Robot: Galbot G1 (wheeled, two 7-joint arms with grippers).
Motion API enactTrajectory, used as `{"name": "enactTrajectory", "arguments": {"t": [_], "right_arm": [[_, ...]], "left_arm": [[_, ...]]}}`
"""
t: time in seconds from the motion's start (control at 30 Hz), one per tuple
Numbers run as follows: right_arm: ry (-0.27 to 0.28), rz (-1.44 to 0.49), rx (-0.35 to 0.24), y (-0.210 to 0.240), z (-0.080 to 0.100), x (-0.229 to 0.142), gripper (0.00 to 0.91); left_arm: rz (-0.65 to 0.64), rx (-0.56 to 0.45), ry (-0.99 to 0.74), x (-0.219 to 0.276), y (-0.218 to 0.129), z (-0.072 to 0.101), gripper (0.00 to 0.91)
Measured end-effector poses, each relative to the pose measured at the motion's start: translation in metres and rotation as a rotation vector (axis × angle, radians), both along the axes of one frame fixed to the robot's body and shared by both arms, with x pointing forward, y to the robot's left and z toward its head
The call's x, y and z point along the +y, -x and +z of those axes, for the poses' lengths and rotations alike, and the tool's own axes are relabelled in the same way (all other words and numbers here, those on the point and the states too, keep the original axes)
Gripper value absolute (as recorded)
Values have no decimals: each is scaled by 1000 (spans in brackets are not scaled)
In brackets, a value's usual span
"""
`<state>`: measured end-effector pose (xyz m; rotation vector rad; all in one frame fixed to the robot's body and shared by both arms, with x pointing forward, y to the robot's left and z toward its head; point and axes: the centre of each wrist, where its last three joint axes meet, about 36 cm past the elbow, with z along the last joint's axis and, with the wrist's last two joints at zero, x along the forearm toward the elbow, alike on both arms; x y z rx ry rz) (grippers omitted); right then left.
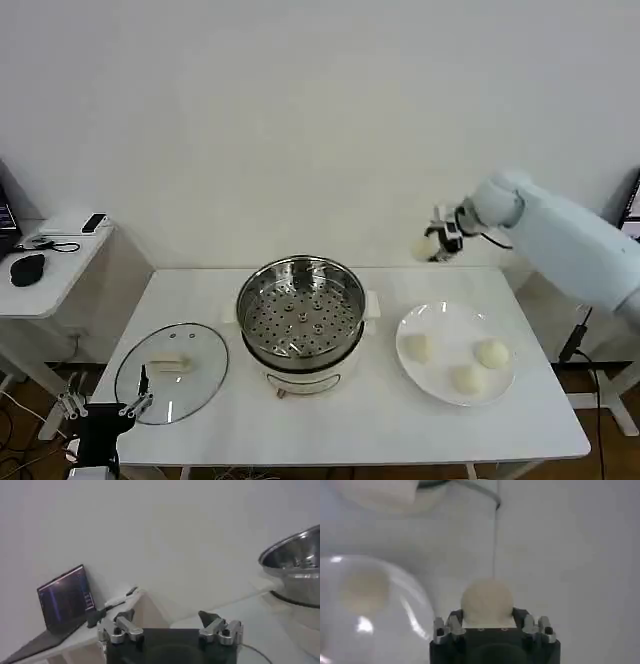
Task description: Take steamed baozi put them in steamer then cover it.
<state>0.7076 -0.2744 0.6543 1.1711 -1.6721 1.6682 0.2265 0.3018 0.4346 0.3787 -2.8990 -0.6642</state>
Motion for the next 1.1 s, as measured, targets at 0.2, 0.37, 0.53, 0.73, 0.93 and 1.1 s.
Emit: {"name": "enactTrajectory", "arguments": {"t": [0.2,0.37,0.53,0.73,0.93,1.1], "right_arm": [[-24,138,-7,-1,18,67,675],[-17,264,10,3,18,125,675],[26,397,32,13,10,175,675],[107,537,19,16,-5,208,675],[179,656,-4,12,-27,224,675],[214,737,-15,9,-43,235,675]], "left_arm": [[0,-6,-1,-1,0,2,907],[5,-7,-6,0,2,5,907],[14,-11,-12,2,5,8,907],[24,-14,-18,3,8,12,907],[32,-14,-23,5,10,13,907],[37,-15,-27,8,11,13,907]]}}
